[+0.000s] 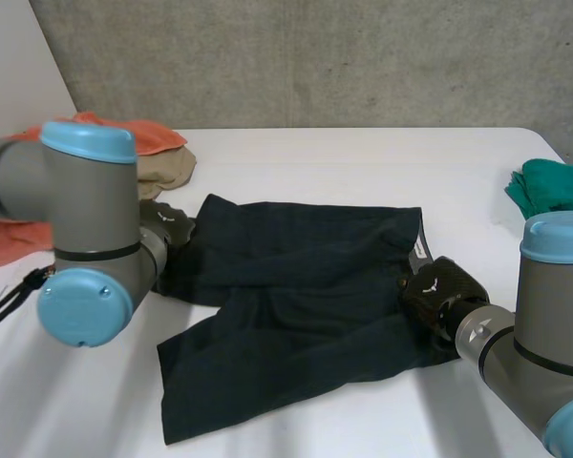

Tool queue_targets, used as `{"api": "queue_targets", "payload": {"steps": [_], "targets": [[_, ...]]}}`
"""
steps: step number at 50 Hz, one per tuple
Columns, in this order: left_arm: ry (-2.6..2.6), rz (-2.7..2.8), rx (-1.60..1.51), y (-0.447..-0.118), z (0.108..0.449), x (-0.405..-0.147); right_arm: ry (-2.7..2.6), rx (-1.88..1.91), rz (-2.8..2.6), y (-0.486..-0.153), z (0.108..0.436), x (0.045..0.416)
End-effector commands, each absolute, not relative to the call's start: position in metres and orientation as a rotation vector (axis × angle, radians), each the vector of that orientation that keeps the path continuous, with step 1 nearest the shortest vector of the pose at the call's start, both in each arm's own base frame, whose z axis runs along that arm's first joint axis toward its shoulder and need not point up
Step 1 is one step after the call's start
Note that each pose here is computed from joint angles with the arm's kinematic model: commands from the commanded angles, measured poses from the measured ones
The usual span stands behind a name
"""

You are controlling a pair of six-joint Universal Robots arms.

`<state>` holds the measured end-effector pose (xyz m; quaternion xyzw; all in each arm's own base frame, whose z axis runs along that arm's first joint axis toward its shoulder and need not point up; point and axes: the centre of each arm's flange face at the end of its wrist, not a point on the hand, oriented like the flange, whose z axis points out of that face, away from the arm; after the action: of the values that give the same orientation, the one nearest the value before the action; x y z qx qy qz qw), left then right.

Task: Fold the laundry.

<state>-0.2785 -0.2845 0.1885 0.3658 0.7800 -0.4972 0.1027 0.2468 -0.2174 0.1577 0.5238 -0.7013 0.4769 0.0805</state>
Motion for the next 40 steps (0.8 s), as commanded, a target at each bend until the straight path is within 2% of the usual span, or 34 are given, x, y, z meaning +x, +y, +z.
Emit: {"api": "queue_targets", "payload": {"steps": [1,7,11,22,26,30,34,37,40], "targets": [[2.273,-1.564,1.108,-0.240,0.227,-0.271,-2.157,1.457,1.519,-0.226,0.164,0.249],[2.372,-1.504,1.183,-0.184,0.216,-0.264,-2.187,1.419,1.546,-0.229,0.165,0.250],[2.443,-1.445,1.245,-0.162,0.201,-0.258,-2.183,1.409,1.569,-0.230,0.166,0.251],[2.563,-1.312,1.393,-0.152,0.161,-0.262,-2.175,1.391,1.579,-0.231,0.169,0.249],[2.527,-1.351,1.339,-0.157,0.169,-0.261,-2.149,1.399,1.576,-0.228,0.177,0.247],[2.464,-1.430,1.334,-0.146,0.195,-0.255,-2.132,1.543,1.401,-0.205,0.185,0.238],[2.428,-1.168,1.600,-0.095,0.200,-0.240,-2.101,1.852,0.980,-0.162,0.180,0.217],[2.389,-1.074,1.717,-0.083,0.199,-0.239,-2.064,1.889,0.965,-0.160,0.181,0.215],[2.333,-1.200,1.699,-0.100,0.199,-0.252,-2.021,1.826,1.083,-0.173,0.186,0.221]]}}
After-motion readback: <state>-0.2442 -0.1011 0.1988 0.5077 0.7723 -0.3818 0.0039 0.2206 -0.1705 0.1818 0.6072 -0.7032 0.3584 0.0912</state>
